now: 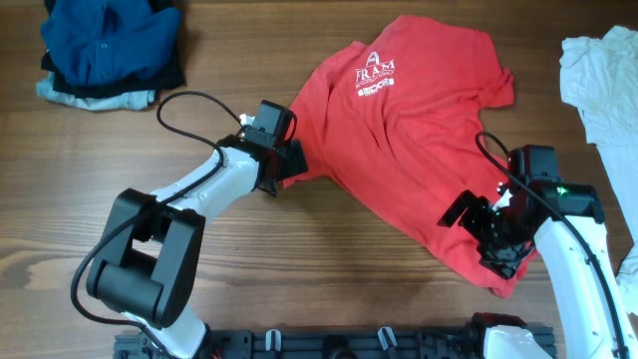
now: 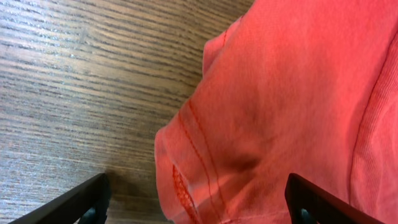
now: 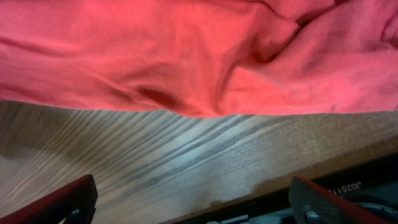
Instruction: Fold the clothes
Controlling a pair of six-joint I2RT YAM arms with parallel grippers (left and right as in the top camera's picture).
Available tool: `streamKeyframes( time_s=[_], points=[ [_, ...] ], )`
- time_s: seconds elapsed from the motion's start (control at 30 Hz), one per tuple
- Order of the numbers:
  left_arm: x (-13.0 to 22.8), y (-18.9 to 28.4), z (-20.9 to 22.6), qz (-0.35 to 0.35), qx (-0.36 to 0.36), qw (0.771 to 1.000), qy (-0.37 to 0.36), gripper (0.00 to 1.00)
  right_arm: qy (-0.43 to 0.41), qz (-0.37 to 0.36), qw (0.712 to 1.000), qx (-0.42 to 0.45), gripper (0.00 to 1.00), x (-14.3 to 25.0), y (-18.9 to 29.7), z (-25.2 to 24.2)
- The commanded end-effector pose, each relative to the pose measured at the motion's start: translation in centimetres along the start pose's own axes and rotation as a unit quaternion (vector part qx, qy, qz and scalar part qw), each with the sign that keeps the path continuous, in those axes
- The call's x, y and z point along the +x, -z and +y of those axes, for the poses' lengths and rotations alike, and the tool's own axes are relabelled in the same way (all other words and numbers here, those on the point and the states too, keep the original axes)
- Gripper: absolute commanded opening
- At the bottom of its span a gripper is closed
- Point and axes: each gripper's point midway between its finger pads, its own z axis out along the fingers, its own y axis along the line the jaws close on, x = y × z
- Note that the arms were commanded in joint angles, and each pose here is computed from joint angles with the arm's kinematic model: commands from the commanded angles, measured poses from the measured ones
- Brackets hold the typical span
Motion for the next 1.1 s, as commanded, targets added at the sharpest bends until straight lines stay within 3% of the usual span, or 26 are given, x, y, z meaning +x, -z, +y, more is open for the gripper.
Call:
streamKeyframes(
  time_s=[0.0,0.07,0.2,0.27,0.3,0.33,0.43,0.5,0.67,0.73,0.77,0.83,0.9,0.97,1.0,1.07],
  points=[
    [-0.2,-0.9,0.2,-0.001,-0.006,1.000,0.005,0.85,0.007,0.007,1.000,-0.006,1.00,0.2,0.3,0.2],
    [-0.1,-1.1,0.3,0.001,-0.008,1.000,0.003,0.79,0.008,0.008,1.000,-0.005,1.00,0.2,0.3,0.2],
    [0.1,-1.8,0.9,0.004,-0.023,1.000,-0.001,0.51,0.007,0.010,1.000,-0.003,1.00,0.4,0.3,0.1],
    [0.1,-1.8,1.5,0.000,-0.037,0.999,-0.002,0.21,0.007,0.011,1.000,-0.003,0.99,0.4,0.3,0.1],
    [-0.1,-1.8,1.8,-0.006,-0.047,0.999,-0.002,0.09,0.007,0.011,1.000,-0.002,1.00,0.4,0.3,0.1],
    [-0.5,-1.7,2.5,-0.014,-0.063,0.998,0.002,0.05,0.006,0.011,1.000,-0.002,1.00,0.4,0.3,0.1],
    [-1.6,-1.6,4.7,-0.022,-0.085,0.996,0.031,0.04,0.006,0.011,1.000,-0.002,1.00,0.4,0.3,0.1],
    [-2.8,-1.4,8.5,-0.025,-0.117,0.987,0.108,0.04,0.004,0.011,1.000,-0.003,1.00,0.4,0.3,0.1],
    [-3.1,0.4,20.2,0.008,-0.192,0.938,0.287,0.04,0.005,0.007,1.000,-0.006,1.00,0.2,0.3,0.3],
    [-1.6,1.7,25.0,0.031,-0.225,0.897,0.378,0.04,0.007,0.003,1.000,-0.019,1.00,-0.1,0.3,0.8],
    [0.0,2.8,27.6,0.049,-0.245,0.864,0.437,0.04,0.010,-0.001,1.000,-0.028,1.00,-0.3,0.3,1.2],
    [1.8,3.9,30.0,0.070,-0.261,0.825,0.497,0.04,0.015,-0.014,0.999,-0.035,0.99,-1.0,0.3,1.6],
    [3.0,4.9,31.3,0.089,-0.259,0.804,0.528,0.04,0.018,-0.024,0.999,-0.041,0.77,-1.9,0.0,2.1],
    [3.4,5.6,31.1,0.102,-0.239,0.799,0.542,0.16,0.018,-0.021,0.999,-0.038,0.57,-2.8,-0.9,2.5],
    [3.1,5.7,30.7,0.105,-0.224,0.811,0.531,0.24,0.022,-0.015,0.999,-0.036,0.53,-3.2,-1.5,2.7],
    [2.5,5.9,29.9,0.106,-0.199,0.826,0.517,1.00,0.036,0.003,0.999,-0.039,0.46,-3.4,-2.5,3.0]
  ],
)
